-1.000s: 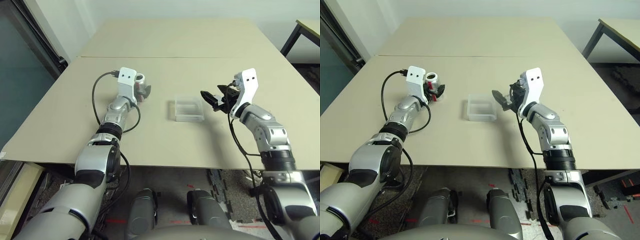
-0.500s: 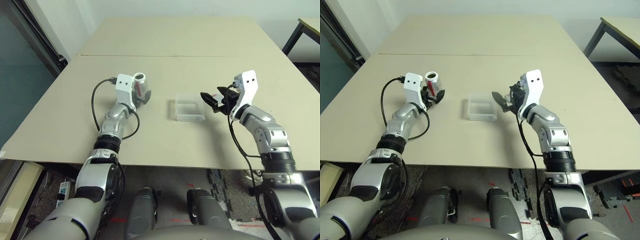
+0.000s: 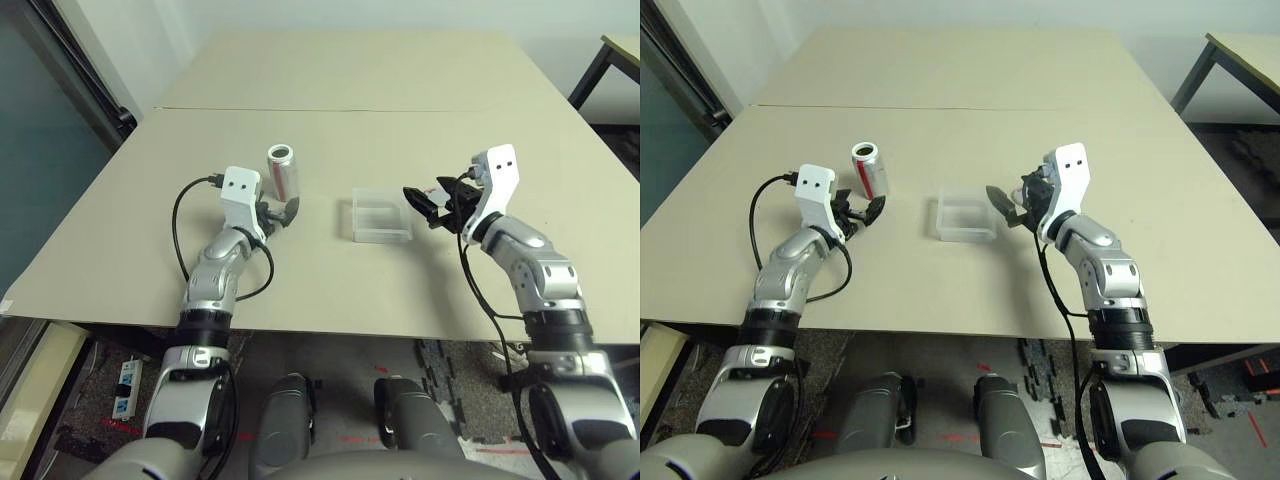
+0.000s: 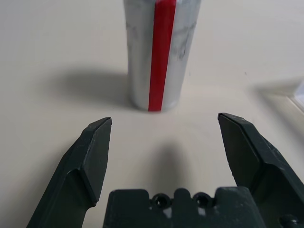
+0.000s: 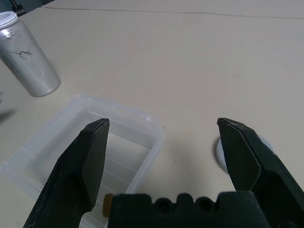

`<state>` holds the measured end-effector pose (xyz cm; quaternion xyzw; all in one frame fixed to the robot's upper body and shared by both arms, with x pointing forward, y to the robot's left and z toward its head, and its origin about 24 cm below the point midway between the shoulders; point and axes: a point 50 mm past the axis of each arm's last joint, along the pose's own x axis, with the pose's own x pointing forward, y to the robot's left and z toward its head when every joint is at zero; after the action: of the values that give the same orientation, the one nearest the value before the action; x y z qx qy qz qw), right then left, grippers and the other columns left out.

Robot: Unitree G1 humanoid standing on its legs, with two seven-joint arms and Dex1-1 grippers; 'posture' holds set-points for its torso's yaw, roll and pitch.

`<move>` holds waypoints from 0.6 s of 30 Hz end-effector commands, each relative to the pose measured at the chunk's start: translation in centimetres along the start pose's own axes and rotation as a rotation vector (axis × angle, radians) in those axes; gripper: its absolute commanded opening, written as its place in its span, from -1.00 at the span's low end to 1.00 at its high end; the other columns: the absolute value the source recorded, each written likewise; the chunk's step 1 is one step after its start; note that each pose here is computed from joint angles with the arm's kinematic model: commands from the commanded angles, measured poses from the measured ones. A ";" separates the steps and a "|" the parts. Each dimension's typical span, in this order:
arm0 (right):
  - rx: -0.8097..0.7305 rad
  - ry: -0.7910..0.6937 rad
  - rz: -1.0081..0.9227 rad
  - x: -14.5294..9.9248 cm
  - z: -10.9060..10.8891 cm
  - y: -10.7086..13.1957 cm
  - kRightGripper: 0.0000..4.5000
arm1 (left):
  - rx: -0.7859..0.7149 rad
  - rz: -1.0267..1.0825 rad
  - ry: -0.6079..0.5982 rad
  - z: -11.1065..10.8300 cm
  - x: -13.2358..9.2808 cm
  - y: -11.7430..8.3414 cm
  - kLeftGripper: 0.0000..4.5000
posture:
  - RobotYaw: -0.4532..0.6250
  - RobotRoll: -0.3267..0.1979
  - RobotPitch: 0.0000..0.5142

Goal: Pour the medicine from the bottle into the box.

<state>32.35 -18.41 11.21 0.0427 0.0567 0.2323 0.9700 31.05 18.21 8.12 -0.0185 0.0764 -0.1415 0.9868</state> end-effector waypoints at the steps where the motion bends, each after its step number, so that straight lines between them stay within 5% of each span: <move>1: 0.011 -0.028 -0.054 -1.2 0.6 -0.9 1.00 | -0.015 0.012 -0.043 1.3 -1.9 0.0 0.99 | -0.05 0.25 -0.58; 11: 0.002 -0.083 -0.336 -6.2 2.1 -6.1 1.00 | -0.047 0.159 -0.133 4.2 -5.5 4.4 0.99 | 0.06 0.25 -0.59; 18: 0.026 -0.133 -0.675 -9.2 1.9 -11.4 1.00 | -0.010 0.319 -0.095 3.3 -5.8 10.8 0.99 | 0.04 0.25 -0.63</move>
<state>29.39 -31.88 12.41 0.0508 0.0201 -0.0784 0.9954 28.52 29.69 11.61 -0.0219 0.0390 0.0141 0.9989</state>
